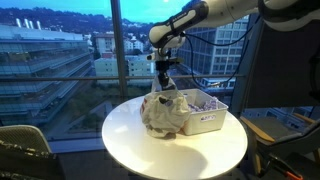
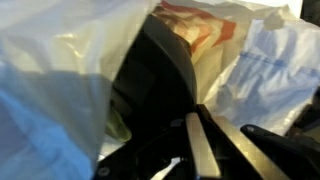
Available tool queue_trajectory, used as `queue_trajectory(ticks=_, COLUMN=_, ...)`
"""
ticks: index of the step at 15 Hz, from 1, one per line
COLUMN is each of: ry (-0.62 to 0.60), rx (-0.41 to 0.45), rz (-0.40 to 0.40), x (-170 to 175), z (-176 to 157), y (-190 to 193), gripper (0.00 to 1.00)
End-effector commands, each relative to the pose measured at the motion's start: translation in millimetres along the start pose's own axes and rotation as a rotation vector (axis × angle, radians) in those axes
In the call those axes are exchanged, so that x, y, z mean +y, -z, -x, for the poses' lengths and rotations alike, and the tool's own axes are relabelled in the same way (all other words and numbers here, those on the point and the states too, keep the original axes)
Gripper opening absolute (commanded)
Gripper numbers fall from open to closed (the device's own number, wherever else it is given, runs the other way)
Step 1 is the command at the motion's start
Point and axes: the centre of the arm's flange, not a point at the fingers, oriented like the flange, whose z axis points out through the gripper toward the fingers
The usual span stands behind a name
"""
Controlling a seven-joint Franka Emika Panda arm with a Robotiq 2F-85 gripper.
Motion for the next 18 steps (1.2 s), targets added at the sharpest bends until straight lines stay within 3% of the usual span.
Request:
queue_trajectory(ticks=1, ry=-0.081, rx=0.08, rz=-0.113, x=-12, z=-1, y=56, gripper=0.09)
queue_trajectory(ticks=7, ry=-0.243, rx=0.068, rz=-0.179, x=-41, z=13, y=99, gripper=0.11)
queue_trajectory(ticks=11, ry=-0.338, rx=0.035, rz=-0.149, x=-54, z=34, y=114, gripper=0.11)
queue_trajectory(ticks=14, ry=-0.338, rx=0.026, rz=-0.118, x=-49, z=50, y=99, gripper=0.12)
queue_trajectory(ticks=15, ry=-0.325, rx=0.017, rz=-0.13, x=-47, z=53, y=85, gripper=0.18)
queue_trajectory(ticks=16, ry=-0.323, rx=0.02, rz=-0.15, x=-46, z=56, y=76, gripper=0.37)
queue_trajectory(ticks=18, ry=-0.303, rx=0.039, rz=-0.179, x=-47, z=59, y=46, gripper=0.46)
